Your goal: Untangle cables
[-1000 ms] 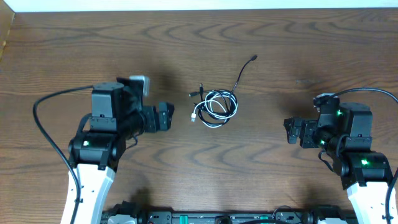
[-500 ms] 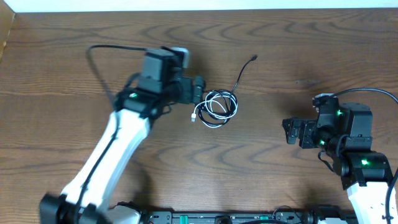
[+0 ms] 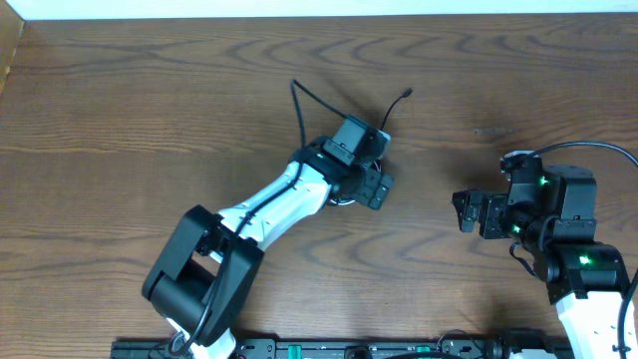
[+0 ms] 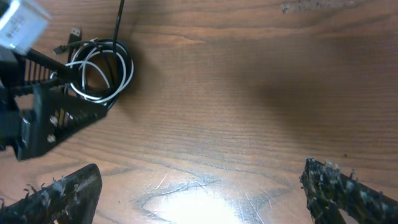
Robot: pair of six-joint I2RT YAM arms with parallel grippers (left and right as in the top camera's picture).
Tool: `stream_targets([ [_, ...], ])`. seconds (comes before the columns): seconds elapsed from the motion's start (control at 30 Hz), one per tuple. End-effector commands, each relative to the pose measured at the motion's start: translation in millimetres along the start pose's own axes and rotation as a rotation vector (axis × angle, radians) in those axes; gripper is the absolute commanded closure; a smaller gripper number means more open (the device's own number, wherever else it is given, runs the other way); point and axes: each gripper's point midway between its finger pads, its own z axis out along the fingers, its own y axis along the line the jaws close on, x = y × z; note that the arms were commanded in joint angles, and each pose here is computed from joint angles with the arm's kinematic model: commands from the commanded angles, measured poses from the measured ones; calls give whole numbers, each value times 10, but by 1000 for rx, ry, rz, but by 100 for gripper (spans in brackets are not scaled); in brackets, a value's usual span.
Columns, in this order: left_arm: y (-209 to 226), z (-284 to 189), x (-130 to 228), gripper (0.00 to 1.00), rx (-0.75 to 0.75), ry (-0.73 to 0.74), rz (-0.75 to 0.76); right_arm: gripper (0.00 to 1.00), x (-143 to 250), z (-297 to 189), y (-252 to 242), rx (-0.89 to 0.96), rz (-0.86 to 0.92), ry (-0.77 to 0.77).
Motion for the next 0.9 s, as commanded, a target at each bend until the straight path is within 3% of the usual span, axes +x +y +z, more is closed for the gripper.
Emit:
stream_targets([
  [0.0,-33,144,53,10,-7,24,71,1,-70,-47,1,-1,13,-16],
  [0.1,-30,251,128,11,-7,50,71,1,-63,-46,0,-1,13,-13],
  [0.23,-96,377,257,33,8,95,78,1,-64,-46,0,-1,14,-14],
  [0.33,-194,384,275,59,18,98,99,1,-65,-46,0,0,14,-14],
  [0.43,-249,359,270,92,23,95,109,1,-65,-46,0,0,14,-14],
  [0.53,-288,176,135,93,27,47,68,1,-65,-46,0,0,14,-14],
  [0.77,-706,-1013,-455,92,296,-213,-18,1,-45,-19,34,-25,33,2],
  [0.87,-790,-1579,-575,93,381,-319,-16,1,-33,-27,412,-253,32,28],
])
